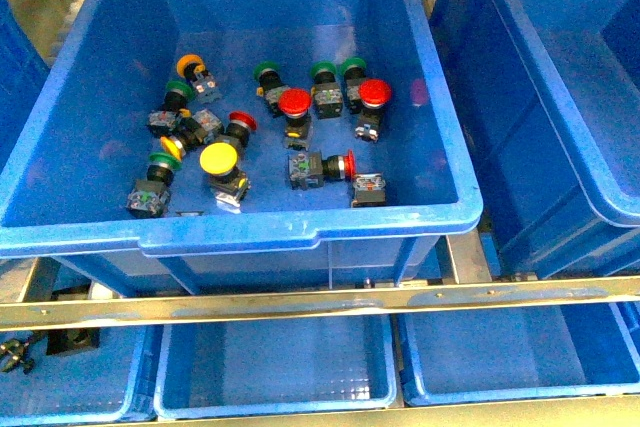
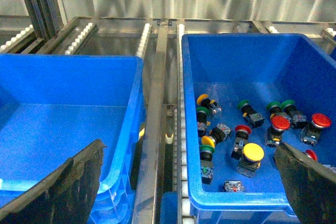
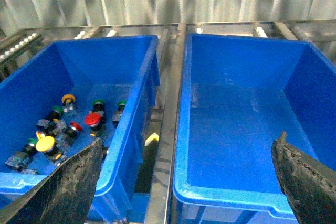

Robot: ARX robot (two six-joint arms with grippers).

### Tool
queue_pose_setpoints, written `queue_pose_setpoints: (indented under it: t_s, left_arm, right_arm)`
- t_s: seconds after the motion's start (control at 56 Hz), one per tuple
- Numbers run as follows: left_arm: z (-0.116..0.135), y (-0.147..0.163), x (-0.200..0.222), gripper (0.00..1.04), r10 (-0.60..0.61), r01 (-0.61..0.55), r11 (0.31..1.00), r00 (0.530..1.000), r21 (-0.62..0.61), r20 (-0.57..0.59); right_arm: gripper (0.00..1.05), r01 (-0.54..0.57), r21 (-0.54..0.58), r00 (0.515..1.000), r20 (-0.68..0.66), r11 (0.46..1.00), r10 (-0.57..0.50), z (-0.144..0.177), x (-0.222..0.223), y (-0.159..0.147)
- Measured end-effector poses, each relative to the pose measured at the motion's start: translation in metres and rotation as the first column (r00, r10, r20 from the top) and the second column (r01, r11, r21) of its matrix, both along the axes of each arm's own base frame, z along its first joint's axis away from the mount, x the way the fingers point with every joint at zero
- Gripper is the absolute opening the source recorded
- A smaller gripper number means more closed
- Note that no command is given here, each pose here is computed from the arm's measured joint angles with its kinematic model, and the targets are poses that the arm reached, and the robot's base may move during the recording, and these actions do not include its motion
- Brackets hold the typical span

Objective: Pick red and yellow buttons and place in box

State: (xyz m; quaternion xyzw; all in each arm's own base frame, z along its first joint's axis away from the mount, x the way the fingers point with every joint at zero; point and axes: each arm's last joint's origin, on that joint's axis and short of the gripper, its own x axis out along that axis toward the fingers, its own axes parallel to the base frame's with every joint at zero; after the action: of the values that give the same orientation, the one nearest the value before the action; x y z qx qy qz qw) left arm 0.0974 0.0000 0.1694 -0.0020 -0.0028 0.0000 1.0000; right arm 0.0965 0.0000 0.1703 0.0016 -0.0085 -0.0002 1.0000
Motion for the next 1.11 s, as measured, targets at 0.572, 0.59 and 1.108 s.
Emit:
queue_pose_setpoints:
  t_s: [0.572, 0.59, 1.108]
  left_arm:
    - [0.0000, 0.0000, 0.0000, 0.97, 0.000, 0.000, 1.000, 1.000, 0.000, 0.000]
    - [0.0000, 0.0000, 0.0000, 0.97, 0.000, 0.000, 1.000, 1.000, 0.000, 0.000]
    - [0.0000, 0.0000, 0.0000, 0.97, 0.000, 0.000, 1.000, 1.000, 0.000, 0.000]
  right_arm:
    - [0.98, 0.000, 0.000, 1.000, 0.000, 1.000, 0.000, 0.0000, 0.0000, 0.0000]
    - [0.98, 0.000, 0.000, 1.000, 0.000, 1.000, 0.000, 0.0000, 0.0000, 0.0000]
    - [0.98, 0.000, 0.000, 1.000, 0.000, 1.000, 0.000, 0.0000, 0.0000, 0.0000]
